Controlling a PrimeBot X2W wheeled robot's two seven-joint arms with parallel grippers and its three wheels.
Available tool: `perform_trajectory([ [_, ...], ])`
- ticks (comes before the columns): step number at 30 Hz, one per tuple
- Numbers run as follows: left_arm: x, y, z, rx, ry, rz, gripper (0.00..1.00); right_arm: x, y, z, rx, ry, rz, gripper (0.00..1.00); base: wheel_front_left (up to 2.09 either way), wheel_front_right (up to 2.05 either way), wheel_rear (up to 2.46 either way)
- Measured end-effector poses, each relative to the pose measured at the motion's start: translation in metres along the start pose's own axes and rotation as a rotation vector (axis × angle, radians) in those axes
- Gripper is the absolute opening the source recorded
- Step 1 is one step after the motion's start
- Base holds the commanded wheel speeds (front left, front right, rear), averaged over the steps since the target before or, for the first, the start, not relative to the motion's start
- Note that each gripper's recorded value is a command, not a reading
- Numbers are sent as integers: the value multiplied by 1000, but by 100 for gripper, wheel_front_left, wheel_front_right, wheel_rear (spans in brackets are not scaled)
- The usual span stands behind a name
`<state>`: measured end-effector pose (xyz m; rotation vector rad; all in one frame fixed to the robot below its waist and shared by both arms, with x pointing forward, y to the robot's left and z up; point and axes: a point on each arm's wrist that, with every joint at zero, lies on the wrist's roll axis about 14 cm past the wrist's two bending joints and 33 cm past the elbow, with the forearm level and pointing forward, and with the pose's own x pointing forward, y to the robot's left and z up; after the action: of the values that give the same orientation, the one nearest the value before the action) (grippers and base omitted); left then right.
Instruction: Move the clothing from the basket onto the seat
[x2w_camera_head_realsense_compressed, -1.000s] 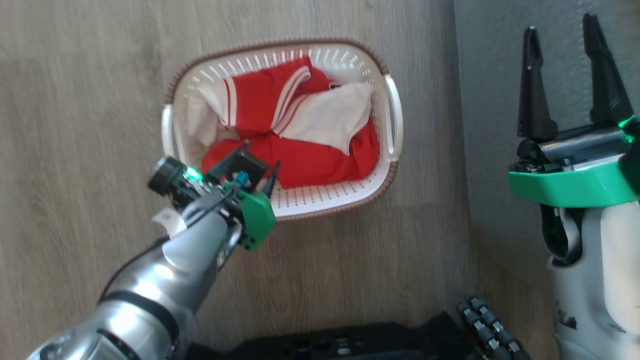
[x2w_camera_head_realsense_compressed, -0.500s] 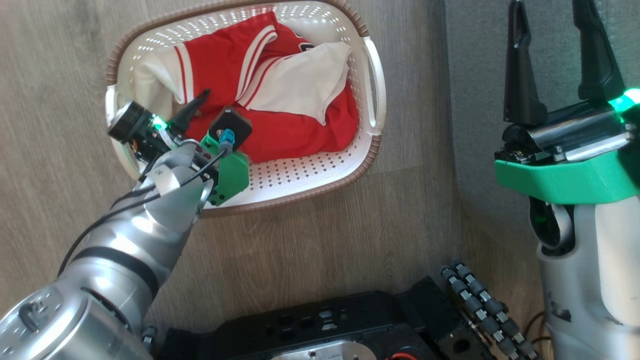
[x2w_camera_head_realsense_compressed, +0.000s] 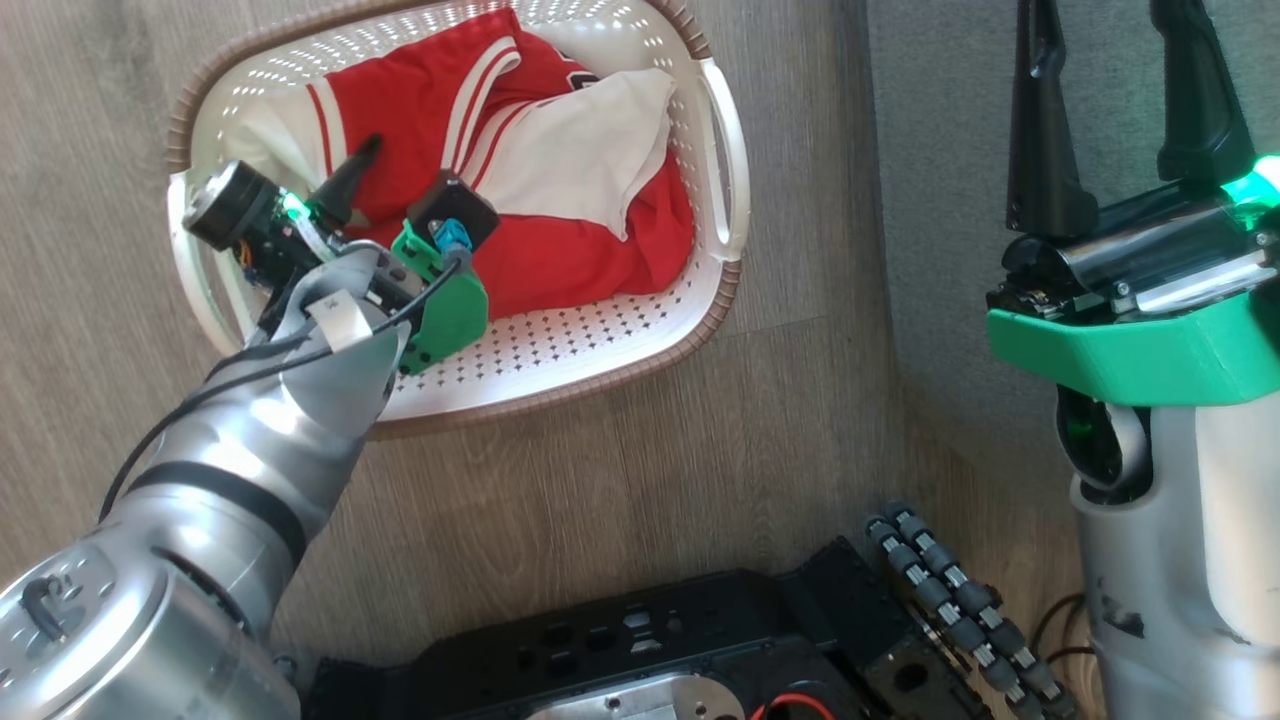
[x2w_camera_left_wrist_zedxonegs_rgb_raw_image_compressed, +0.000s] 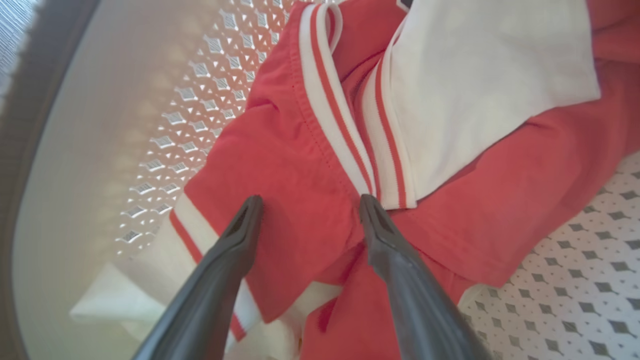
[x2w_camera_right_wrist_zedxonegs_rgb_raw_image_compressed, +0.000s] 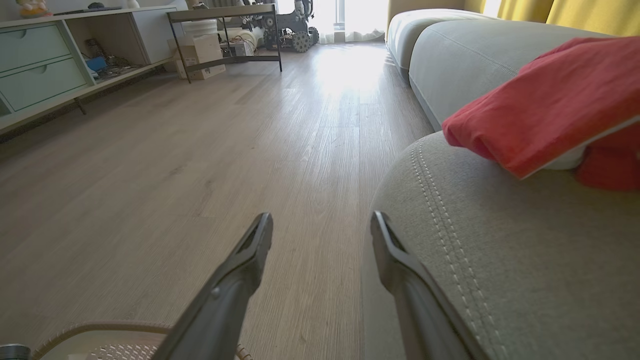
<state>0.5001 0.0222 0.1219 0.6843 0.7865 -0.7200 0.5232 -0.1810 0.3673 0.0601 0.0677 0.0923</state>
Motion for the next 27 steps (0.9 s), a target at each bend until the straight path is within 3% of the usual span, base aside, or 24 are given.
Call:
perform_trajectory([
  [17,15,-11,-15,25,69,-46,100,-1,-4,0,9,-2,-6,100,0,0,0],
  [20,16,-10,-16,10,69,-45,0,-2,-6,0,5,0,-10,100,0,0,0],
  [27,12,-5,-2,-23,16,-40,0,-2,-6,6,14,-10,-11,100,0,0,0],
])
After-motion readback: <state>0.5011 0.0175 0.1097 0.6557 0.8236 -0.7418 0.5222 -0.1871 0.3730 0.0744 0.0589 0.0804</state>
